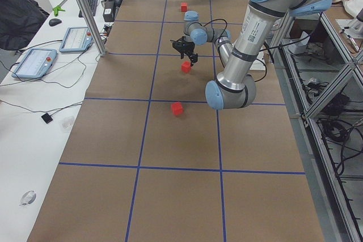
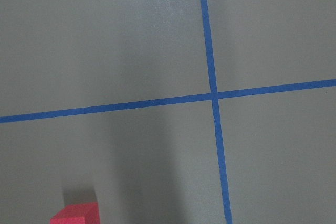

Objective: Form red blocks into L shape at center
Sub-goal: 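Lower the left gripper onto the middle red cube and close it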

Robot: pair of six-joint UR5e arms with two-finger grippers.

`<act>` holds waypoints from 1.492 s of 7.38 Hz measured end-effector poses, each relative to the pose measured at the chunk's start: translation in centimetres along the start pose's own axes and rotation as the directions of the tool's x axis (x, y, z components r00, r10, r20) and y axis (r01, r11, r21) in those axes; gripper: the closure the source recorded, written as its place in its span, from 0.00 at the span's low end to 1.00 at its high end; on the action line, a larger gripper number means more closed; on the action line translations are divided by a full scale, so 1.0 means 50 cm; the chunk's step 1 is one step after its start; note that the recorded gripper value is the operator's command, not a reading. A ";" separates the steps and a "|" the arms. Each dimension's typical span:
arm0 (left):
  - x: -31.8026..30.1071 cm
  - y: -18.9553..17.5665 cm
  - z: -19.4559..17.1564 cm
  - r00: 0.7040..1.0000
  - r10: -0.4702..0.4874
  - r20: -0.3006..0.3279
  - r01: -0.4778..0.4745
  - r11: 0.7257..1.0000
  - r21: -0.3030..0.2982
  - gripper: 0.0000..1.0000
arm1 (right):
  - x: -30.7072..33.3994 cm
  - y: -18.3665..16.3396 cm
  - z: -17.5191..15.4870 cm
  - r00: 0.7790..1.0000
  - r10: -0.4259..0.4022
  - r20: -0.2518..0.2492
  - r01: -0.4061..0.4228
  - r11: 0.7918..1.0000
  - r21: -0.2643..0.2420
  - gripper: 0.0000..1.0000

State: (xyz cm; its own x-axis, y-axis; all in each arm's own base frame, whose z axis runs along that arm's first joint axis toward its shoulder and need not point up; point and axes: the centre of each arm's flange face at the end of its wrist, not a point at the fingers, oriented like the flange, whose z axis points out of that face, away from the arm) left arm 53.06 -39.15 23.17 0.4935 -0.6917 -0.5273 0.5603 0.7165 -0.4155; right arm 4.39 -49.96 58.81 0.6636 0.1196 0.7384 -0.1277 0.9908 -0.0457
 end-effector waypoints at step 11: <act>0.024 0.041 0.067 0.998 -0.031 0.046 0.030 0.999 0.018 1.00 | 0.009 0.004 0.006 1.000 -0.002 -0.005 0.002 1.000 -0.006 0.01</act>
State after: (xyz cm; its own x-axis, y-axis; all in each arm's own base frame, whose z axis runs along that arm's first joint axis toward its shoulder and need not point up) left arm 57.03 -38.80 24.18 0.5061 -0.7169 -0.4795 0.5865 0.6937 -0.4181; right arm 4.42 -49.73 59.33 0.6676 0.1176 0.7352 -0.1218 0.9914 -0.0479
